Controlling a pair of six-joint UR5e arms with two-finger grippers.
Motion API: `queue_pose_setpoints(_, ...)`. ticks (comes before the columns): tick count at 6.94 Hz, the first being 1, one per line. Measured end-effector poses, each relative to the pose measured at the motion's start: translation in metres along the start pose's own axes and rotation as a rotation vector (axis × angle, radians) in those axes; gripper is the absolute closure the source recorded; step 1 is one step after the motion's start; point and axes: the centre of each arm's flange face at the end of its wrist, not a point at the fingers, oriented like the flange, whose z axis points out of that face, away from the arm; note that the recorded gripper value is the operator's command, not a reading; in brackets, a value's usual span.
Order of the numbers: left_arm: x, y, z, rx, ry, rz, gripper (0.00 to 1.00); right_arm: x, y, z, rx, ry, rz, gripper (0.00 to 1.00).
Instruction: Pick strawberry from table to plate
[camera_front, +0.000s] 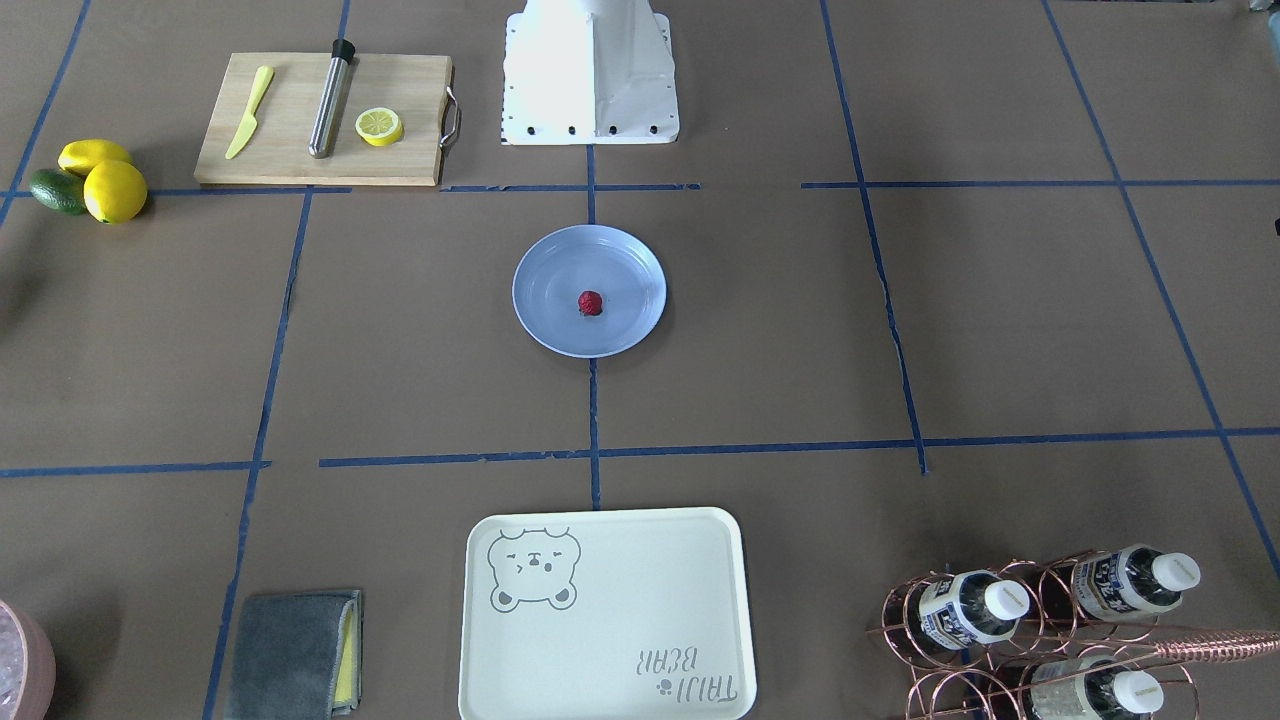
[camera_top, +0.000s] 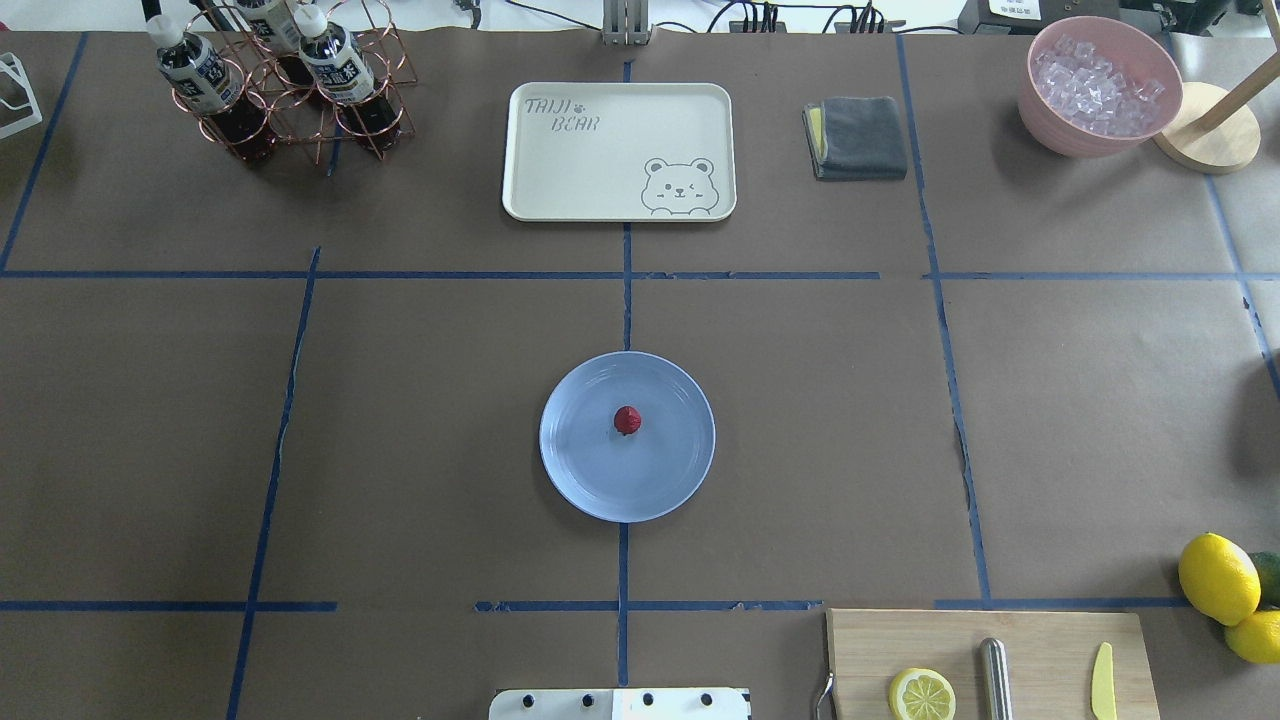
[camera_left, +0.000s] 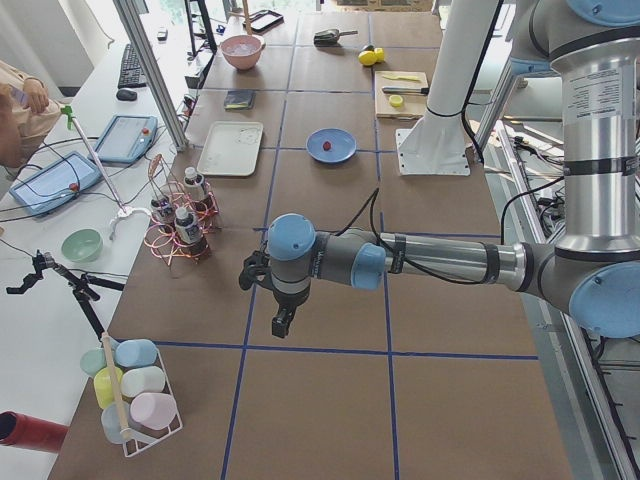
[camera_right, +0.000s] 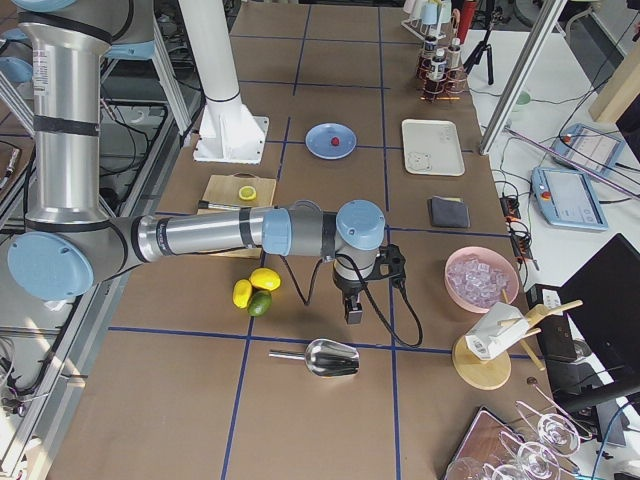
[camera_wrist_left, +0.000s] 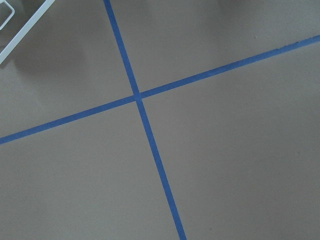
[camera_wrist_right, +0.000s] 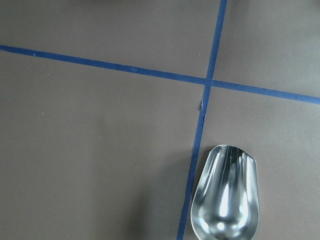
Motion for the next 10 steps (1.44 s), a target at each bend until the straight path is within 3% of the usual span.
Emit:
queue_pose_setpoints(2, 0.005, -0.004, -0.006, 0.029, -0.005, 0.027, 0.0, -0.003, 0.001, -0.002, 0.004, 0.0, -0.004, 0.0)
queue_pose_setpoints(10, 0.009, -0.01, -0.013, -0.004, -0.005, -0.004, 0.0, -0.004, 0.001, -0.003, 0.007, 0.002, -0.007, 0.0)
